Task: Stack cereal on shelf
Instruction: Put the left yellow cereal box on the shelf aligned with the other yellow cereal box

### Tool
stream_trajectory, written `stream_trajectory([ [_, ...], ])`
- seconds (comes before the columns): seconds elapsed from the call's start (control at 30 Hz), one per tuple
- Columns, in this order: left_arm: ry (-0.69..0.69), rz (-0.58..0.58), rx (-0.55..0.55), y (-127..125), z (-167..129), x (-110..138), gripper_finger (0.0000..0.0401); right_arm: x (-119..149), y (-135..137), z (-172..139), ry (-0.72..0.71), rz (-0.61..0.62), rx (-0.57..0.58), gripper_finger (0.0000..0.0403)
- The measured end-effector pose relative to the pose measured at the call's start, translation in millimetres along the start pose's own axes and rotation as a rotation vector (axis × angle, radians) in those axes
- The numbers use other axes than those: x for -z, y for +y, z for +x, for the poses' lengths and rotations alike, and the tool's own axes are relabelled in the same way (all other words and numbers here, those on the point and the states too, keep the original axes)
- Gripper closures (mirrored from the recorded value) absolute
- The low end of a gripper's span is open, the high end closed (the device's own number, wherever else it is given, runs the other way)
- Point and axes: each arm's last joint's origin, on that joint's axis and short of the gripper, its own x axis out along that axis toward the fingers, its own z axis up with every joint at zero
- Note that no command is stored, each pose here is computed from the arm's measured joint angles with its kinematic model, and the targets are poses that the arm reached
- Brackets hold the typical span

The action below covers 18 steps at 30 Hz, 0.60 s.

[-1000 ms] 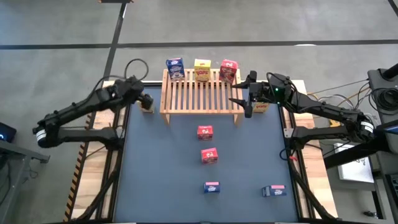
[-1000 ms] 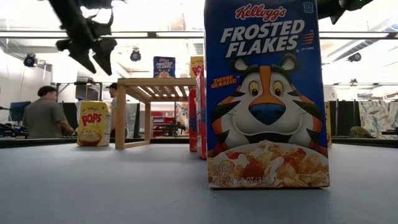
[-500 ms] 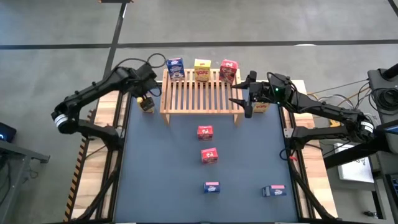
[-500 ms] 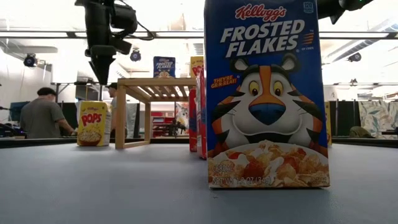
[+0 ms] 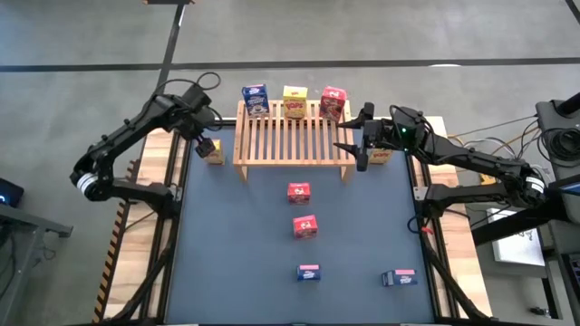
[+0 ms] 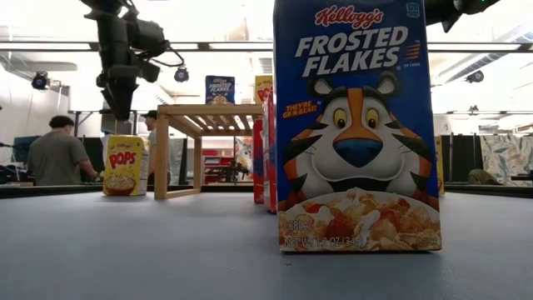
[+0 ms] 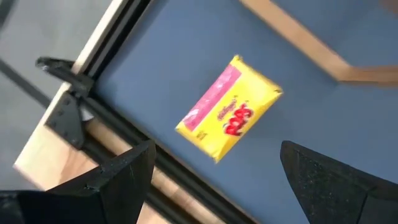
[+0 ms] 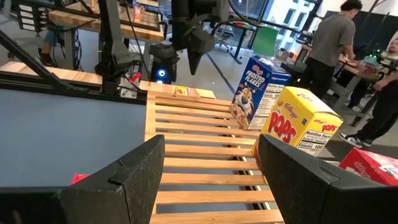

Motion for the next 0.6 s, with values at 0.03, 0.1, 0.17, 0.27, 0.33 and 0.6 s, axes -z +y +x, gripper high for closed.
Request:
stream_trajectory([
  [0.03,-0.012,0.002,0.01,0.5,-0.1,0.0,0.0074,0.0,0.0,0.1,0.0,-0.003,0.0,0.0154],
  [0.1,-0.054,0.009,0.027,0.9,-1.5,-2.1,0.0074,-0.4,-0.3,0.6,-0.006,-0.004,0.002,0.0154],
  [0.17,-0.071,0.017,0.038,1.3,-3.7,-4.3,0.0074,-0.8,-0.6,1.0,-0.012,-0.003,0.004,0.0154],
  [0.27,-0.093,0.017,0.03,3.3,-8.3,-9.8,0.0074,-0.6,-0.6,1.1,-0.011,0.002,0.004,0.0154],
  [0.33,-0.094,-0.008,0.011,5.7,-10.8,-14.4,0.0073,-0.5,-0.5,1.1,-0.01,0.004,0.003,0.0154],
  [0.6,-0.04,0.025,0.016,9.8,-4.4,-30.2,0.005,0.2,-0.5,1.6,-0.006,0.033,0.002,0.0154],
])
